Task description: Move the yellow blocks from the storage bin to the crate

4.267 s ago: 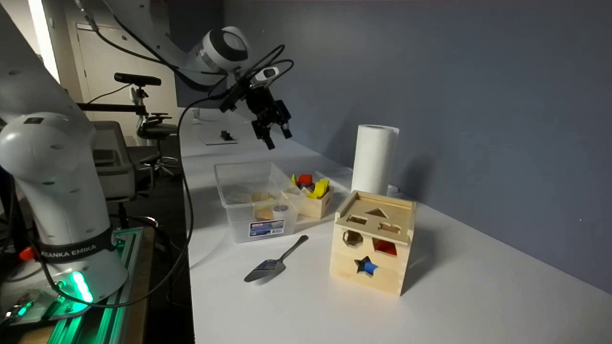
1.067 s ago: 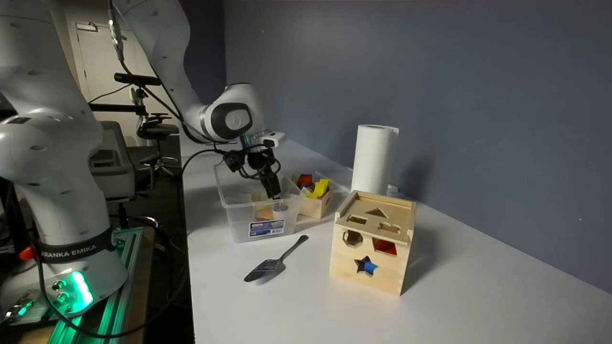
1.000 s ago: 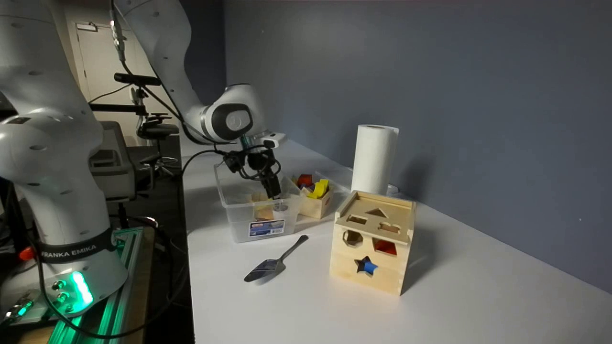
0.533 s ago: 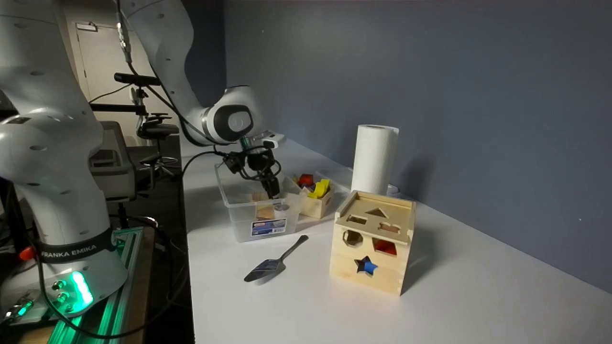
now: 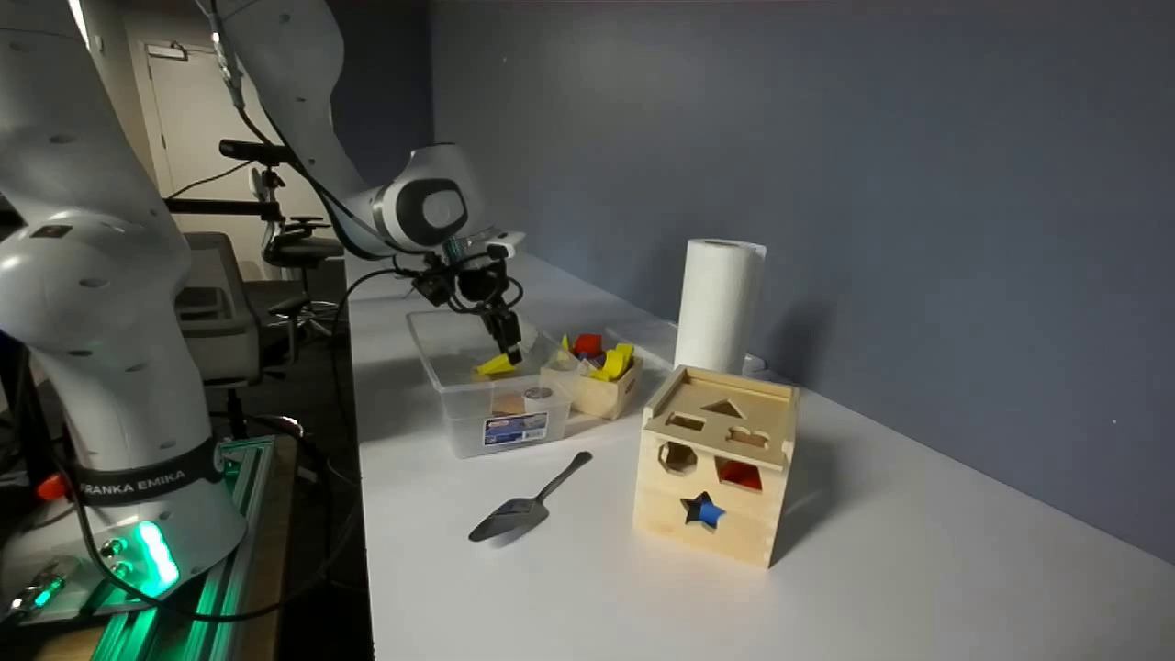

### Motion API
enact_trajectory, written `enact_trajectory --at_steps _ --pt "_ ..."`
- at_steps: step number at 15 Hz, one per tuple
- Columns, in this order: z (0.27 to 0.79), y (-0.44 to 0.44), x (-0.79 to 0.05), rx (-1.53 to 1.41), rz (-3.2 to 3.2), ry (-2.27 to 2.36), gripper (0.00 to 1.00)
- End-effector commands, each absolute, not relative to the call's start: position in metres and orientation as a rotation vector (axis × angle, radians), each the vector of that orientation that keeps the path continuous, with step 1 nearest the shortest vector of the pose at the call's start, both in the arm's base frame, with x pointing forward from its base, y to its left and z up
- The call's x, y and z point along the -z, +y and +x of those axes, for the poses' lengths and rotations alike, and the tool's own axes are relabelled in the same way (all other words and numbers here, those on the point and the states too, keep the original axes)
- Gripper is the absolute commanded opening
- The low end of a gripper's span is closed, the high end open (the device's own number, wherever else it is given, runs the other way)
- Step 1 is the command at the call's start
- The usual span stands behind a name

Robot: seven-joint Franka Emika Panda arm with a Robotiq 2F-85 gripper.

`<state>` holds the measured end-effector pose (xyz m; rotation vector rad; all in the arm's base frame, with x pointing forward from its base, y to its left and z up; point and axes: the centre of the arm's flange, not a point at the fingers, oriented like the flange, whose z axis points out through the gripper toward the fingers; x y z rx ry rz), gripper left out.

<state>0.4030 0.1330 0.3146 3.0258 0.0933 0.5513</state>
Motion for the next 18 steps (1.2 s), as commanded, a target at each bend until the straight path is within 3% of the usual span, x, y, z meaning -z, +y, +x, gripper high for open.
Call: enact_trajectory --at_steps 1,10,11,14,15,18 --pt "0.38 0.148 -0.37 -0.669 2.92 0.129 0.1" --pt "0.39 0.158 -0.424 -0.833 2.77 0.352 0.1" --pt "0.393 0.155 -0.427 -0.84 2.766 0.35 0.35" --pt "0.392 0.156 -0.423 -0.83 2.767 0.355 0.35" --pt "0.392 0.157 -0.423 -0.829 2.766 0.357 0.1" --pt "0.422 0.145 -0.428 -0.887 2.714 0.388 0.1"
